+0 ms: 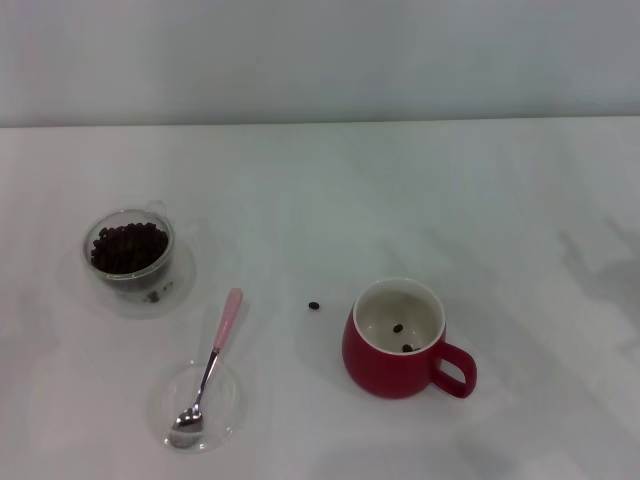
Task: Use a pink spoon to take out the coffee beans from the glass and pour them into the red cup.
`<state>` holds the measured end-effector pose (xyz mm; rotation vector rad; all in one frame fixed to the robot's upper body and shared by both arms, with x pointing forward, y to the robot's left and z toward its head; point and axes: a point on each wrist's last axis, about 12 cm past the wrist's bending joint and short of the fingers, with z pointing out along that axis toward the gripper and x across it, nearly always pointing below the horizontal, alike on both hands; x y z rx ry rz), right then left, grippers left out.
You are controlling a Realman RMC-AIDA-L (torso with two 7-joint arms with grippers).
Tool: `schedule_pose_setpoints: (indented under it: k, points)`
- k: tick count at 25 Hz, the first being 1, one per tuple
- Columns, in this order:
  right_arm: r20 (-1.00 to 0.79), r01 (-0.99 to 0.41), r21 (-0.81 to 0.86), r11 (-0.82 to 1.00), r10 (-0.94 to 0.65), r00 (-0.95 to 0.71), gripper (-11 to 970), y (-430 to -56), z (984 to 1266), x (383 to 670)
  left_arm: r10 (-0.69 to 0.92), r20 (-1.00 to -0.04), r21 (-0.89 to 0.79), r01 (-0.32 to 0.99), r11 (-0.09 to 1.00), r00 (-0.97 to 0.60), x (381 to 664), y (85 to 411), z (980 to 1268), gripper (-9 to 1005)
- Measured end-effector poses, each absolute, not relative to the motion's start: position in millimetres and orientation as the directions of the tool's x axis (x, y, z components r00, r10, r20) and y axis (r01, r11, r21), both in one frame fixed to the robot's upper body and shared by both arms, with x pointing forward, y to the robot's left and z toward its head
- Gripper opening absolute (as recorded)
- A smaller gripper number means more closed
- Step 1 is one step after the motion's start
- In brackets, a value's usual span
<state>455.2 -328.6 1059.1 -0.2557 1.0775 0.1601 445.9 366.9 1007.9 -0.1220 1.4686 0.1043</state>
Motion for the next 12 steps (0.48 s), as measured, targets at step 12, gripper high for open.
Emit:
schedule_pose_setpoints:
  k: [12]
  points:
    - [-0.886,-0.238,-0.173,0.956,-0.046,0.461,679,-335,1058,454,-0.048,-0.989,-0.063,-0.108,0.992,0.139,442,346,1007,456]
